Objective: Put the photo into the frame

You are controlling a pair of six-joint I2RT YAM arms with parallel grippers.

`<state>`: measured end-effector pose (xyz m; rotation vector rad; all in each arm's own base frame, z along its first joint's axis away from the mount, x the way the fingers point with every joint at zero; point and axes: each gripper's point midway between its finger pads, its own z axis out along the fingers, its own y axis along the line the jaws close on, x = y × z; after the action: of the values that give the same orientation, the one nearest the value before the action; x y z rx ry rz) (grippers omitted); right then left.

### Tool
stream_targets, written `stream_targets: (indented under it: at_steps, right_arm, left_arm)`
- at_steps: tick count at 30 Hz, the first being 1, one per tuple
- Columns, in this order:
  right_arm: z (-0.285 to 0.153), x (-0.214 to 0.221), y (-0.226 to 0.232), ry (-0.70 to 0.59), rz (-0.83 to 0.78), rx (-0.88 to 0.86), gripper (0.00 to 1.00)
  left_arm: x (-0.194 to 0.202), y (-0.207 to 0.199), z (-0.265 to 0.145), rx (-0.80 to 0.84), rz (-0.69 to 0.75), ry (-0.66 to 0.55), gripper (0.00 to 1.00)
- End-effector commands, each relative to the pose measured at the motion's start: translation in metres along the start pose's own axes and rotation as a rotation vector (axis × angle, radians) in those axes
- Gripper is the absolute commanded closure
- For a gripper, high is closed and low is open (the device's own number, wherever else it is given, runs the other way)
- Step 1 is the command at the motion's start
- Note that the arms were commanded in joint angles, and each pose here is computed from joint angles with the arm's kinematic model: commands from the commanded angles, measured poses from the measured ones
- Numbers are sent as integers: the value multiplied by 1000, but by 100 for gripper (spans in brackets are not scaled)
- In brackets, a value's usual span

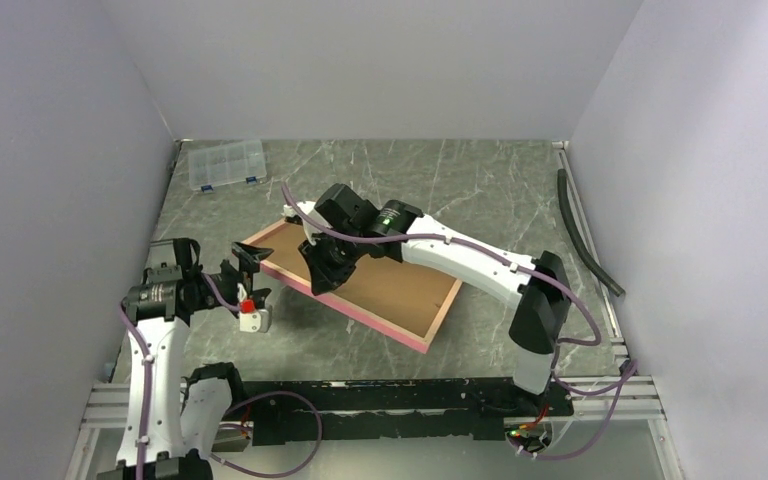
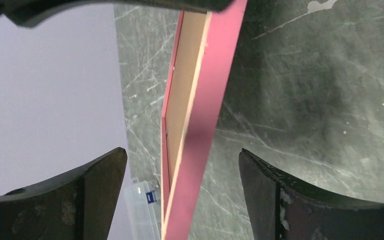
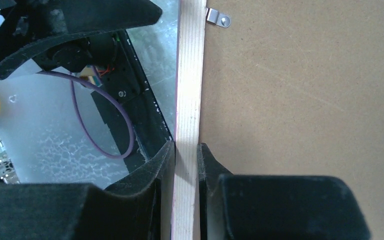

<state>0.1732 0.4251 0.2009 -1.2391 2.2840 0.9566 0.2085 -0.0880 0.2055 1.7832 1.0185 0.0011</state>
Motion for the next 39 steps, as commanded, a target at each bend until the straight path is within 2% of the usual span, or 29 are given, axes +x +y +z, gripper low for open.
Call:
stream_targets:
  at_steps: [1,6,13,15,17,20,22,25,27,32,39]
  right_arm:
    - [-25,-45,34,-110,-37,-117,100]
    - [-30,-56,32,-122,-29,-114,100]
    - [-40,-67,26,-153,-11,-118,100]
    - [-46,-70,20,-166,-13,-98,90]
    - [-53,-72,13,-183,-17,-79,74]
    - [-64,-73,2,-200,-54,-10,43]
    - [-75,-69,-4,-185,-101,44,29]
    - [-87,-60,-10,-156,-189,87,15]
    - [-94,-51,-18,-127,-249,153,11]
    - [-97,-29,-40,-81,-458,347,9]
    - [-93,-27,-46,-76,-573,376,9]
  left_arm:
    - [-18,35,6,-26,316,-86,17]
    - [-23,45,17,40,313,-85,35]
    - [-23,49,27,111,291,-77,68]
    - [-22,50,28,111,283,-70,81]
    - [-23,54,30,102,261,-71,88]
    - [-23,64,32,84,231,-63,92]
    - [-24,73,31,67,204,-63,93]
    - [-27,88,30,38,142,-72,94]
    - [-29,93,29,38,117,-78,95]
    - [-32,101,28,14,84,-86,95]
    - [-34,106,28,-6,75,-93,95]
